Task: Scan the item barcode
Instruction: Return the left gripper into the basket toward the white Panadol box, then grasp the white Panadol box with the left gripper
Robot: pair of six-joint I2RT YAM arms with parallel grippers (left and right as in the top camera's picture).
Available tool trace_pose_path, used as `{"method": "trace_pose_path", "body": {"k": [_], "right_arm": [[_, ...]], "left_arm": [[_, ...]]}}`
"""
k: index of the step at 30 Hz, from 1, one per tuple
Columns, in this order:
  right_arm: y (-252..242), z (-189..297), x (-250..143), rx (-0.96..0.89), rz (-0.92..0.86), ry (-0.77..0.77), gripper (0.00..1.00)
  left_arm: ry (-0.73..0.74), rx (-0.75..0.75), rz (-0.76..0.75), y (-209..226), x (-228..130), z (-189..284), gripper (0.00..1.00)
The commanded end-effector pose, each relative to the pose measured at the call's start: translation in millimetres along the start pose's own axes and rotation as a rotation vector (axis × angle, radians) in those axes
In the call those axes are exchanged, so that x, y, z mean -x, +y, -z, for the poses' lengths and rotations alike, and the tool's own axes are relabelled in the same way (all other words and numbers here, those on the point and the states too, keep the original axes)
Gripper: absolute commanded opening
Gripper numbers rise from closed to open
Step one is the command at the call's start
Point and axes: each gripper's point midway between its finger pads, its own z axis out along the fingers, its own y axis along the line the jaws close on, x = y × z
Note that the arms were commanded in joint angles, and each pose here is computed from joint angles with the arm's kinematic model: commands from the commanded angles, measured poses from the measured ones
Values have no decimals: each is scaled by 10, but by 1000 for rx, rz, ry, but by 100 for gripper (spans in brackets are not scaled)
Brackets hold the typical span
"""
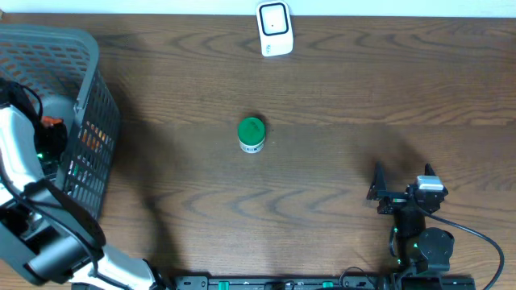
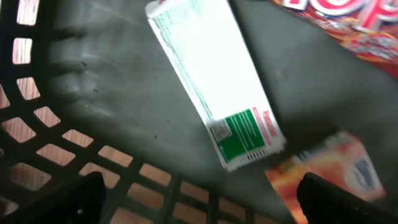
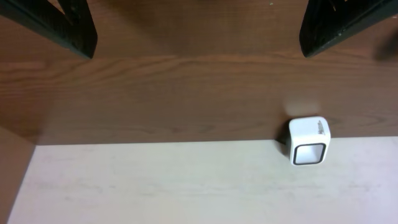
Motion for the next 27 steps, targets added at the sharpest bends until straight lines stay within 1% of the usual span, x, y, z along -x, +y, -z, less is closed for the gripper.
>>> {"method": "trace_pose_path", "body": {"k": [1, 5, 11, 15, 23, 27], "right_arm": [[17, 0, -12, 5, -12, 4, 99], [17, 0, -12, 5, -12, 4, 99], [17, 0, -12, 5, -12, 4, 99], [17, 0, -11, 5, -12, 3, 99], [17, 0, -12, 5, -12, 4, 99], [17, 0, -11, 5, -12, 3, 99]], "left_arm": [[-58, 68, 114, 57, 89, -151, 100], [-93, 87, 159, 59, 146, -215, 100], [-153, 67, 161, -16, 256, -250, 99], [-156, 70, 160, -50, 262, -315, 99], [-147, 107, 82, -130, 249, -573, 99], [-142, 131, 71, -138, 237, -691, 99]]}}
